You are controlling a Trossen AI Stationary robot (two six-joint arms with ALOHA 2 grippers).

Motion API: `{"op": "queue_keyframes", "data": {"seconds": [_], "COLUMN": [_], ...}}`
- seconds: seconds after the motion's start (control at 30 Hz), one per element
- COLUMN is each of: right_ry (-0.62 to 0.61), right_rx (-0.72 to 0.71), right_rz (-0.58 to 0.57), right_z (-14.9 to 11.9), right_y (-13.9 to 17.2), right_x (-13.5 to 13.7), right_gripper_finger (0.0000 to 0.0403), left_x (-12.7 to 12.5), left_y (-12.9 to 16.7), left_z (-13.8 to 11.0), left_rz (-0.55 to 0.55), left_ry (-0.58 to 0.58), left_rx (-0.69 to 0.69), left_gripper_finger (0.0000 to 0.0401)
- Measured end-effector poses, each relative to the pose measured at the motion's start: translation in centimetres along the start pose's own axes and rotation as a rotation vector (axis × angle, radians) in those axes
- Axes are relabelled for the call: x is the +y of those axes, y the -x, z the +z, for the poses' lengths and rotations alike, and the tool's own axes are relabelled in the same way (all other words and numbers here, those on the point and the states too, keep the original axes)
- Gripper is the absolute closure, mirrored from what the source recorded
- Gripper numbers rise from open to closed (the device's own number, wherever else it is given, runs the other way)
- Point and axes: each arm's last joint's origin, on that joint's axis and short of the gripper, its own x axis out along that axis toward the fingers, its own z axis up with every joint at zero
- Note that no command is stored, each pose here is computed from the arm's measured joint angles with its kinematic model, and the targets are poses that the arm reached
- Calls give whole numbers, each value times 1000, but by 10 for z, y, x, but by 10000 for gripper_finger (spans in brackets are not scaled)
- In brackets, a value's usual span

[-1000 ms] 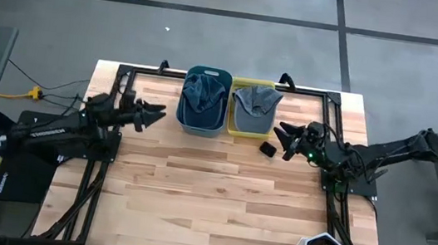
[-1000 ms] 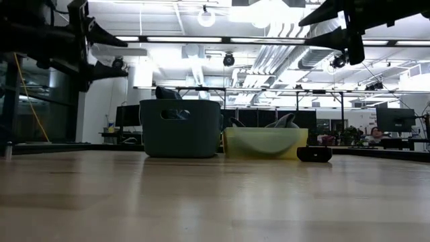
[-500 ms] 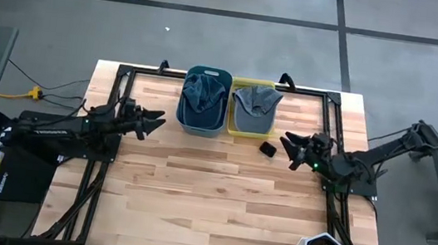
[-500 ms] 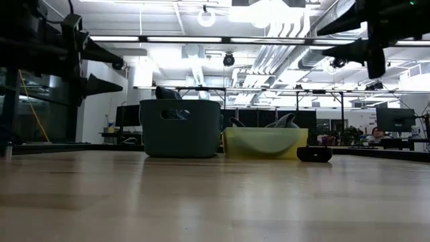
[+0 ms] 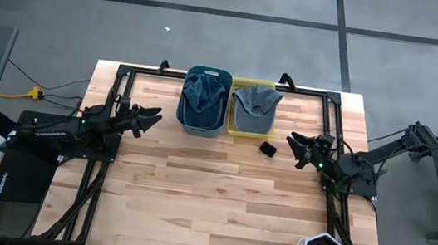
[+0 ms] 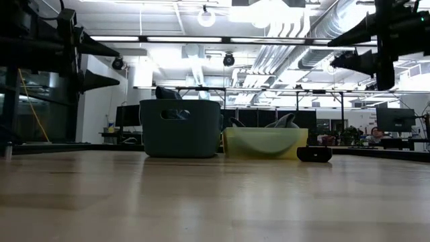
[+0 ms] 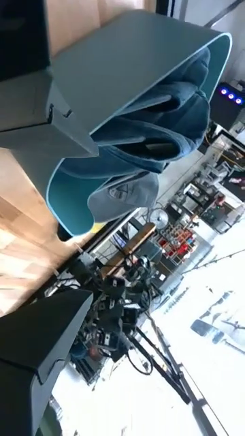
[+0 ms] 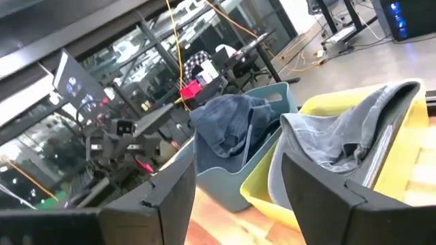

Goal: Pick & Place hat
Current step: Return to Home Position

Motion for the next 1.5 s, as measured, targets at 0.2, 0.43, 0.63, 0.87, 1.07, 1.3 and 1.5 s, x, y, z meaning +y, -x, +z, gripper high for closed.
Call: {"op": "queue_keyframes", "data": {"seconds": [0.2,0.43,0.63,0.87,1.07,1.3,1.5], "right_ry": [-45,-23,6,23,58,164,350], "right_rx": [-23,-24,-15,-72,-52,-17,45], "right_rz": [30,88,136,192,139,197,355], "right_z": [-6,-3,4,15,11,9,5], "right_y": [-2,-8,-9,3,8,8,9], "right_x": [-16,-28,-33,-35,-39,-39,-36], "right_gripper_finger": [192,199,213,229,237,238,238], "left_x": [0,0,0,-2,-3,-2,-2], "left_y": [0,0,0,1,3,4,4], "left_z": [0,-1,-1,3,6,6,5], "left_rz": [2,-1,0,33,54,78,78], "left_ry": [-1,-5,-16,-42,-72,-124,-134], "left_rx": [2,5,5,7,23,36,39], "left_gripper_finger": [125,125,125,125,125,125,125]}}
